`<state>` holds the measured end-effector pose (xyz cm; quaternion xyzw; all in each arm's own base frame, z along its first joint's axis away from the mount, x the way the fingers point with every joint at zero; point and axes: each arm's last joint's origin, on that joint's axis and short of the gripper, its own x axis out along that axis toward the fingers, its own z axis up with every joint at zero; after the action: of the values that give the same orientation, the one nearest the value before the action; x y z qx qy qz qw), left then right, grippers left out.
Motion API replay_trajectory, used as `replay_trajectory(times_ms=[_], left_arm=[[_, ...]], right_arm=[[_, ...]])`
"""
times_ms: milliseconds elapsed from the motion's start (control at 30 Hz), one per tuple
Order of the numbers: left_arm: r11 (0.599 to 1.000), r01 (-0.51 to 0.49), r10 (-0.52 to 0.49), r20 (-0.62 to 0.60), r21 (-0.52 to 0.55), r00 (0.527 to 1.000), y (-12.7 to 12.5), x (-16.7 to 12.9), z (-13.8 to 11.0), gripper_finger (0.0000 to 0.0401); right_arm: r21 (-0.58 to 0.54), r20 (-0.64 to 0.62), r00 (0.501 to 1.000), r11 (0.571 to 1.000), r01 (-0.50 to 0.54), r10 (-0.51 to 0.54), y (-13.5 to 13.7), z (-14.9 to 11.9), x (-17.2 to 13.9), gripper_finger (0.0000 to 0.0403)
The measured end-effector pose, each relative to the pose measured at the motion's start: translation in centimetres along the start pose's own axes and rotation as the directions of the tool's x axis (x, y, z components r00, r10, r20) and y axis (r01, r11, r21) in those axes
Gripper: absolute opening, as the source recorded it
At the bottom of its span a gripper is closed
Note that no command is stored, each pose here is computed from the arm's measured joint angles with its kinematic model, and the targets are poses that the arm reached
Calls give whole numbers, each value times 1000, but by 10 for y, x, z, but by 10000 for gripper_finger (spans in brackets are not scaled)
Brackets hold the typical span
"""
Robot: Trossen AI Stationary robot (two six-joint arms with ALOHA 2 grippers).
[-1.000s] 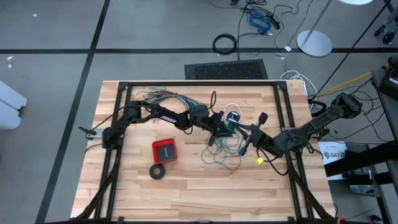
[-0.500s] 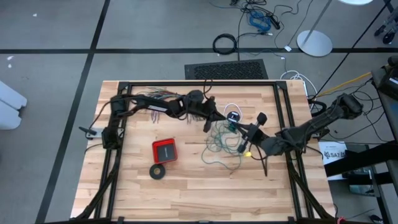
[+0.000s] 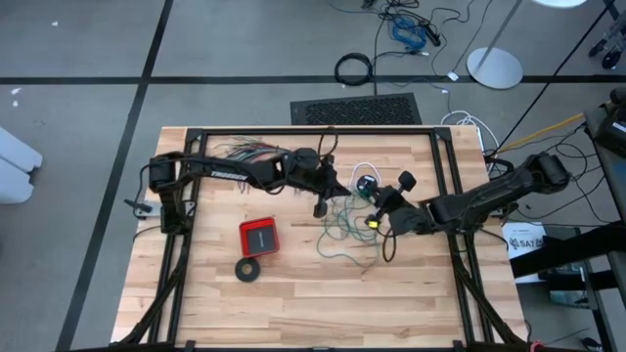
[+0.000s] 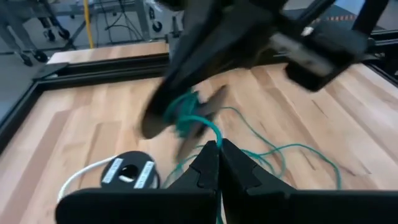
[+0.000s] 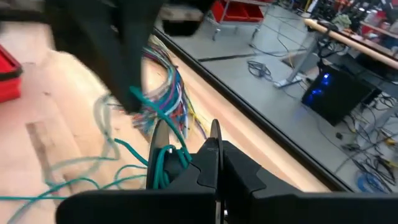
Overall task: Coil cords
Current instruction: Coil the green wire onto the spool
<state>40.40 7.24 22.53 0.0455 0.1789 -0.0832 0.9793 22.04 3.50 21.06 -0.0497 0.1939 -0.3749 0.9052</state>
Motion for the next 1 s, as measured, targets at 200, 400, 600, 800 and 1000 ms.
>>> replay_trajectory(times_ms=[200, 400, 600, 800, 1000], left_arm=[[1000, 2, -1, -51, 12, 999, -21, 6, -1, 2], [999, -25, 29, -82, 42, 996, -35, 10, 0, 2], [996, -50, 52, -29, 69, 998, -42, 12, 6, 2], [995, -61, 59, 16, 78, 998, -48, 14, 12, 2], [996, -59, 60, -5, 68, 998, -48, 15, 9, 1]], right_arm=[[9, -2, 995, 995, 101, -101, -1, -4, 9, 0], [11, 10, 990, 990, 142, -142, -5, -1, 14, 0], [37, 29, 989, 989, 142, -143, -8, 6, 23, 0], [19, 33, 993, 994, 111, -112, 0, 4, 41, 0], [4, 73, 991, 993, 115, -115, 5, 6, 51, 0]])
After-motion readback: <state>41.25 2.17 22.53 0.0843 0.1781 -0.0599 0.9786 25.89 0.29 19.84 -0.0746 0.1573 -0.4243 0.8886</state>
